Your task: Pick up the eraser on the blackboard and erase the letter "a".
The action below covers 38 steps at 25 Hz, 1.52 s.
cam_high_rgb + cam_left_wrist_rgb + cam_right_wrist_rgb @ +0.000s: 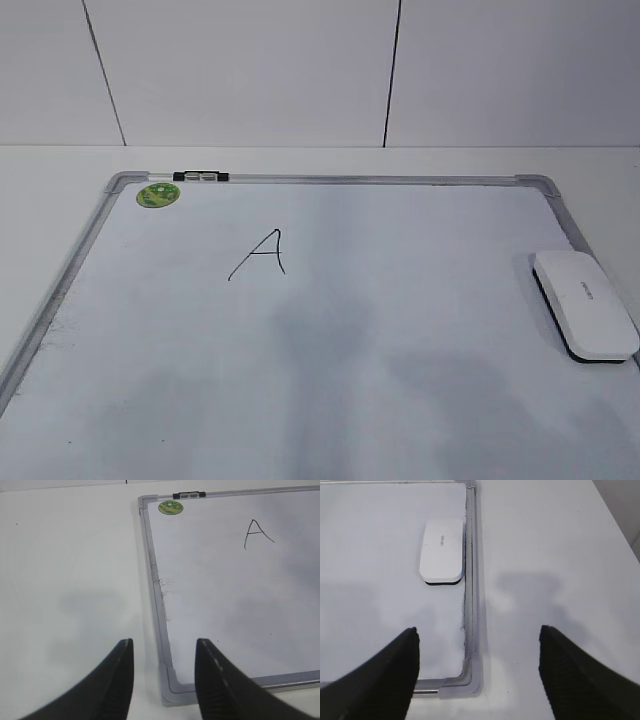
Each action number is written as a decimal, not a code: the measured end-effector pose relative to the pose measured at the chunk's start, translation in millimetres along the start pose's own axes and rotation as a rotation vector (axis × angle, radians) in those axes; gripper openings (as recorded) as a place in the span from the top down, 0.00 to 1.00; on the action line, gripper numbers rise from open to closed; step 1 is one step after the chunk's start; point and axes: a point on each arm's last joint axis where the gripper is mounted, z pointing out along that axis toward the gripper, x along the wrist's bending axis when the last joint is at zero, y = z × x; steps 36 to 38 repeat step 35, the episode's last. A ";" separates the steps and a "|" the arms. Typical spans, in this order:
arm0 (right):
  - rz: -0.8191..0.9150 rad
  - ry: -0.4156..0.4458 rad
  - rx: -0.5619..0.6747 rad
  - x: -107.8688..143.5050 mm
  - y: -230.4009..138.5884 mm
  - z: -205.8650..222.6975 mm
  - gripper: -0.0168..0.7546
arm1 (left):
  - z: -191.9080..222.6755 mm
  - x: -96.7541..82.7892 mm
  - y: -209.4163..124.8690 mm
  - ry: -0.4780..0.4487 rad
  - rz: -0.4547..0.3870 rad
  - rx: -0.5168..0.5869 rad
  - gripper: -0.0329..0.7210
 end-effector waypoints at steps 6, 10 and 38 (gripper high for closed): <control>0.000 0.000 0.000 0.0 0.0 0.0 0.21 | 0.0 0.8 0.0 0.009 -0.007 0.001 0.55; 0.000 0.000 0.000 0.0 0.0 0.0 0.21 | 0.0 0.8 0.0 0.009 -0.009 0.001 0.55; 0.000 0.000 0.000 0.0 0.0 0.0 0.21 | 0.0 0.8 0.0 0.009 -0.010 0.001 0.55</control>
